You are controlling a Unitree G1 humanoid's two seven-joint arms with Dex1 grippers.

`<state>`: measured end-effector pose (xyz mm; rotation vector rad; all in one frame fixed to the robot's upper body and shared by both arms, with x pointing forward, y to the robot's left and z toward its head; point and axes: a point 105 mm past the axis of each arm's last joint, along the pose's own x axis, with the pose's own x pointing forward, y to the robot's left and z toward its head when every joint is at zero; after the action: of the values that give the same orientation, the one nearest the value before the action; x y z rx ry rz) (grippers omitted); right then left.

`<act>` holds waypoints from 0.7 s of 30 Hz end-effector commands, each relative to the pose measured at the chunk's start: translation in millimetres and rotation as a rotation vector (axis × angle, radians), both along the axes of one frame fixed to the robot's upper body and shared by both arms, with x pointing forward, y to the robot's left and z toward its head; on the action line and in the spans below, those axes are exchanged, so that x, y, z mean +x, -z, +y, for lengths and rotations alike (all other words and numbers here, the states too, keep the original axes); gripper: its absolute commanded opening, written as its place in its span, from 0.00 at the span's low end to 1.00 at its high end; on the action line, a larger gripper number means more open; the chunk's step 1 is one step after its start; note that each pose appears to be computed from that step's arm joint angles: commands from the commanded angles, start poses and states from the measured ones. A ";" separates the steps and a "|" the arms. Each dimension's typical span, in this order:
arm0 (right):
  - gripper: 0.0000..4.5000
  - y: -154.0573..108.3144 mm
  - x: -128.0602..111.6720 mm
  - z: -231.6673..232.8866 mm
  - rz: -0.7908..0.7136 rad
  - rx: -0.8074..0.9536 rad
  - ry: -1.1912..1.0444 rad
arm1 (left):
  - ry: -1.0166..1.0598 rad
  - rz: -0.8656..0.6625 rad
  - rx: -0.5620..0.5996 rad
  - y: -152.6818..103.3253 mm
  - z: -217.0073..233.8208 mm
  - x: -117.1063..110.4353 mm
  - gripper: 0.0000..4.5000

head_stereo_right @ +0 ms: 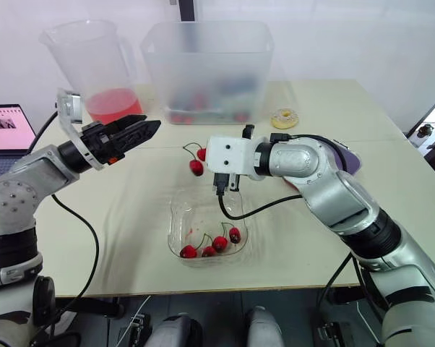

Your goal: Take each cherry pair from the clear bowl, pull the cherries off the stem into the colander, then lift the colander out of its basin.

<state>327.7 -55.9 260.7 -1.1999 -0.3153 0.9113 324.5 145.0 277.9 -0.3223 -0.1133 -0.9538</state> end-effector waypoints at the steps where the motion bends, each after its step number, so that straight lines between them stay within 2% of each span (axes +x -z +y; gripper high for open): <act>1: 0.13 -23.9 4.4 3.1 -0.114 0.024 -0.008 | 0.026 -0.102 -0.055 -23.9 -1.9 -10.0 1.00; 4: 0.13 -31.4 9.4 7.1 -0.061 0.116 0.015 | 0.043 -0.129 -0.077 -23.6 -12.1 -16.2 1.00; 10: 0.13 -30.6 -2.5 20.7 0.109 0.270 -0.025 | 0.032 -0.164 -0.091 -16.9 -27.4 -19.9 1.00; 18: 0.13 -28.8 -9.5 24.2 0.153 0.303 -0.025 | 0.015 -0.141 -0.138 -20.8 -40.1 -10.7 1.00; 21: 0.12 -26.6 -9.6 23.6 0.158 0.309 -0.018 | 0.016 -0.135 -0.185 -25.9 -42.7 -7.6 0.84</act>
<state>324.7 -33.0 275.8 -0.8437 -0.2689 0.9424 319.7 101.0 290.8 -0.4259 -0.2655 -0.9813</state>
